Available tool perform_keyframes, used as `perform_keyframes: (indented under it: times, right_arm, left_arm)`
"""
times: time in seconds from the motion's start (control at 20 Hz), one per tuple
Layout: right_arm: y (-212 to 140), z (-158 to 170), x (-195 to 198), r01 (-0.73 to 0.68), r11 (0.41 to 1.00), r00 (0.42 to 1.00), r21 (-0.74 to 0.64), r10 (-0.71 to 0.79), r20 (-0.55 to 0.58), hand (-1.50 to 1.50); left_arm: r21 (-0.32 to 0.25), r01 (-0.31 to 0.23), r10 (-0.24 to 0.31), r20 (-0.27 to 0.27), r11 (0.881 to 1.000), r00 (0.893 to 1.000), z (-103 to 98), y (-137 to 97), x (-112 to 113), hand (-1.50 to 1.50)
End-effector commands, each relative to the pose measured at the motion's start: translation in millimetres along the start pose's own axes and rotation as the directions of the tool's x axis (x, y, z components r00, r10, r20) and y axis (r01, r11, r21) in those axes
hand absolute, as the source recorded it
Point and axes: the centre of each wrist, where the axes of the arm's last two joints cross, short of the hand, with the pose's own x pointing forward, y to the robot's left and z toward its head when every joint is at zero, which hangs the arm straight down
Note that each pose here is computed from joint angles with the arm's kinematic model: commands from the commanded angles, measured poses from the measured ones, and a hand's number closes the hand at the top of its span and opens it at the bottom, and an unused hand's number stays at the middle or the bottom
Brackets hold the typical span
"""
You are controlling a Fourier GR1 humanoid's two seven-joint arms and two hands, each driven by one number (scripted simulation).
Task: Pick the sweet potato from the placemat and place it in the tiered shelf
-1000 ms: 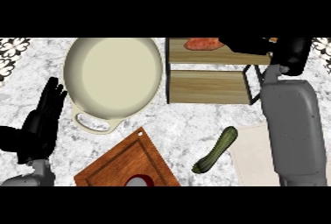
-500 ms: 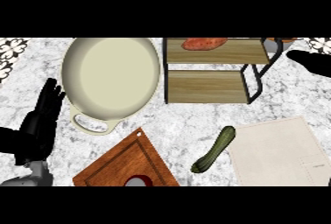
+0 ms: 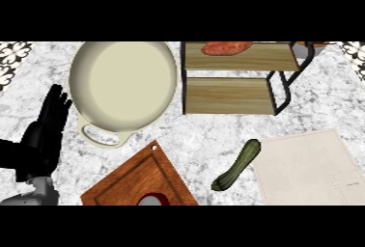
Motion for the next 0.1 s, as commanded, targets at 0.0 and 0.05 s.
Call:
perform_keyframes:
  times: [0.0,0.05]
  right_arm:
    - [-29,12,-18,0.016,1.0,1.0,0.024,-0.016,0.016,-1.5]
    - [-31,11,-16,0.015,1.0,1.0,0.018,-0.015,0.013,-1.5]
  left_arm:
    - [0.006,-0.001,0.001,0.0,1.0,1.0,-10,0,2,0.0]
    - [-0.009,-0.008,0.008,-0.002,1.0,1.0,-4,-6,-8,0.0]
